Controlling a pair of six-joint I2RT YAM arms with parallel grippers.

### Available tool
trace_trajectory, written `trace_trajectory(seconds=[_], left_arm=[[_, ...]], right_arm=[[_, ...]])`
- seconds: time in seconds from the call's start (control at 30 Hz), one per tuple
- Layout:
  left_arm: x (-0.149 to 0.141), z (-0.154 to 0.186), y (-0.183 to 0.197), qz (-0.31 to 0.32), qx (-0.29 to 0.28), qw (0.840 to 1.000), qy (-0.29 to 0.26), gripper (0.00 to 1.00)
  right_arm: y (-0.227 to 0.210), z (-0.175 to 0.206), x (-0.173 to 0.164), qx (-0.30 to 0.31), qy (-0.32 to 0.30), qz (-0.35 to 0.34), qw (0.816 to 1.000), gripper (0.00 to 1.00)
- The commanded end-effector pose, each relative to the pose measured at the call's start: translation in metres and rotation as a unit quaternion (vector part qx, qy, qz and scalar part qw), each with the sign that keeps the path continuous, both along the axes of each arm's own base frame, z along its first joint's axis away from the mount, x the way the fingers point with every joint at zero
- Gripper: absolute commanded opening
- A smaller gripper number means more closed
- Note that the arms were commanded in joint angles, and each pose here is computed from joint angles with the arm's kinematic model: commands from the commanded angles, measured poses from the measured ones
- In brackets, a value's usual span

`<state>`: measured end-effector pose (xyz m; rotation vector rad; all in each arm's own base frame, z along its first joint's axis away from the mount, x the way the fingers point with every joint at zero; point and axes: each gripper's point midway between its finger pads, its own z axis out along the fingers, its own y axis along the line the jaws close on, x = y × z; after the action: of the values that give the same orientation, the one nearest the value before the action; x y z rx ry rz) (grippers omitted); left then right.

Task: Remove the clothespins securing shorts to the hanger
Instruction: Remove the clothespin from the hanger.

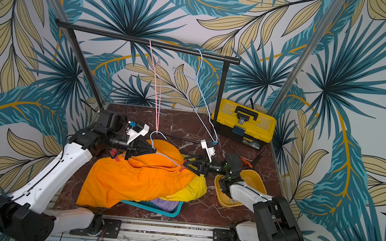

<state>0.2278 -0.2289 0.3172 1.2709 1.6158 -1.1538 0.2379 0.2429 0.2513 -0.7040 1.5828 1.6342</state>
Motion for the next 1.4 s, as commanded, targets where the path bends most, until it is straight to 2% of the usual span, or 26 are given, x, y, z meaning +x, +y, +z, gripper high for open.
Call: trace_trajectory(seconds=[0.0, 0.23, 0.63, 0.77, 1.07, 1.27, 1.37], left_arm=[[0.003, 0.01, -0.002, -0.003, -0.006, 1.0, -0.014, 0.0], [0.006, 0.007, -0.002, 0.003, -0.001, 1.0, -0.01, 0.0], [0.01, 0.008, -0.001, 0.011, 0.0, 1.0, -0.001, 0.0], [0.01, 0.008, -0.001, 0.011, -0.001, 1.0, 0.002, 0.0], [0.009, 0.007, -0.002, 0.007, -0.003, 1.0, 0.005, 0.0], [0.007, 0.008, -0.001, 0.006, -0.004, 1.0, 0.002, 0.0], [0.008, 0.006, -0.002, 0.006, -0.003, 1.0, 0.003, 0.0]], right_arm=[[-0.001, 0.009, -0.012, 0.01, -0.017, 0.009, 1.0, 0.49], [-0.001, 0.004, -0.02, 0.007, -0.013, 0.008, 1.0, 0.42], [-0.004, -0.011, -0.033, -0.03, -0.015, -0.002, 0.999, 0.41], [-0.005, -0.014, -0.035, -0.038, -0.015, -0.006, 0.999, 0.36], [0.0, -0.014, -0.031, -0.044, -0.023, -0.017, 0.999, 0.34], [-0.003, -0.012, -0.031, -0.048, -0.03, -0.03, 0.998, 0.23], [-0.004, -0.013, -0.03, -0.05, -0.03, -0.04, 0.998, 0.12]])
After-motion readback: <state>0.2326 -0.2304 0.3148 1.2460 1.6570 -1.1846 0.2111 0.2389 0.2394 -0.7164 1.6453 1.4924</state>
